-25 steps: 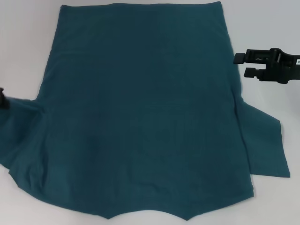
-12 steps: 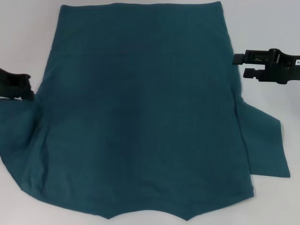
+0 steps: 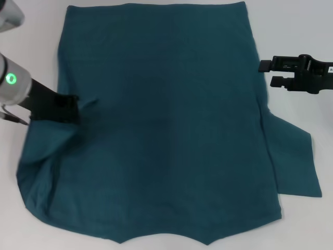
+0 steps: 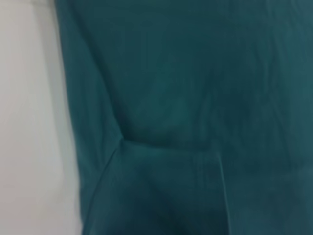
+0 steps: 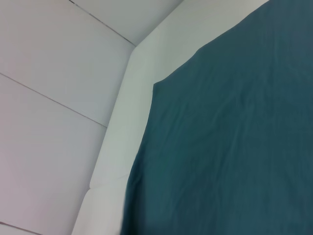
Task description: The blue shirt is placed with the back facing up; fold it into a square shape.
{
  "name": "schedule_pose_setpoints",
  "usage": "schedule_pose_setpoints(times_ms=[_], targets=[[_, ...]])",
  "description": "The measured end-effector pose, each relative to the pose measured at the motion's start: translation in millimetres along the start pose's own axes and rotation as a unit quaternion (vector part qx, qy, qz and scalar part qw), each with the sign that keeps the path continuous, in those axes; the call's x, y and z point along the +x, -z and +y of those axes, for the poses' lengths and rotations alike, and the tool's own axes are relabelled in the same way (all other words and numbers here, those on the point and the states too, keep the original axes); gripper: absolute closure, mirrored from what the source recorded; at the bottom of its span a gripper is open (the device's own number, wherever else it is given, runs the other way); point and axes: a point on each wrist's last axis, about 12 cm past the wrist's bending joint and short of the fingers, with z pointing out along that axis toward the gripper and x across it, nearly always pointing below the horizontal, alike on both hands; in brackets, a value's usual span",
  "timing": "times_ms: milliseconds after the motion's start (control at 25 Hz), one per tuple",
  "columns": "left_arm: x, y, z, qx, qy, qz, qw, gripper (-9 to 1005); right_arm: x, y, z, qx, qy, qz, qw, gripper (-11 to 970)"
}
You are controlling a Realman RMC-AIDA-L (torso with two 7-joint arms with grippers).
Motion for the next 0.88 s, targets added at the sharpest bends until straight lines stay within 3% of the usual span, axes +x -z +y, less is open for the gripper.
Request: schedule_pose_setpoints(times_ms=[160, 520, 880], targets=[[4, -11, -6.0, 0.007, 0.013, 0.001, 1.000, 984, 0, 0, -0.4, 0.000, -0.001, -0.001, 1.000, 185], [12, -34, -0.1, 0.013, 0.065, -0.011, 0.998, 983, 0, 1, -1.8, 0.001, -0.005, -0.005, 1.000, 184], [10, -28, -2.2, 0.080, 0.068, -0.026, 0.994, 982, 1, 1, -2.5, 0.002, -0.006, -0.005, 1.000, 184]])
